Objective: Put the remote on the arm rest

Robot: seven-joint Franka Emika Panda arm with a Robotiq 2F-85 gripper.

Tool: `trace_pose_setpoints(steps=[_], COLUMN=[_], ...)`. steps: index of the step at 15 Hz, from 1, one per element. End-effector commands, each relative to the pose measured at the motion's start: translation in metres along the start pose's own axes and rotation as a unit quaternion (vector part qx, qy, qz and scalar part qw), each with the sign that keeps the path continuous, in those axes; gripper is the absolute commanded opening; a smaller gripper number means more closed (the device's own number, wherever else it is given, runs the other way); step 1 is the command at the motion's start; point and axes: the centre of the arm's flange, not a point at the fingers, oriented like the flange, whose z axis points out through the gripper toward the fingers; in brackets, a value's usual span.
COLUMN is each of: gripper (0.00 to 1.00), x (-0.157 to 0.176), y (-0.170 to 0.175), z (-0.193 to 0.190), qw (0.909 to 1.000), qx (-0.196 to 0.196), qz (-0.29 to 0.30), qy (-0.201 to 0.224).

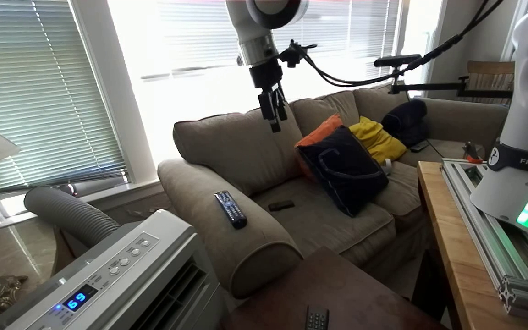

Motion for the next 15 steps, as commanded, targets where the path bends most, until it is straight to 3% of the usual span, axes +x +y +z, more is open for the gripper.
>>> trace_pose_setpoints(steps=[1, 5, 6, 15], gripper=[1.00, 1.00, 1.00, 1.00], x=[-0.084, -0.135, -0.090, -0.094], y=[-0.012, -0.026, -0.021, -0.023], z=[0.000, 0.011, 0.012, 0.013], qw=[0.9982, 0.9970, 0.9982, 0.9983], qx=[0.057, 0.069, 0.055, 0.055], qz=[0.017, 0.029, 0.022, 0.021], qy=[0.012, 0.017, -0.005, -0.005])
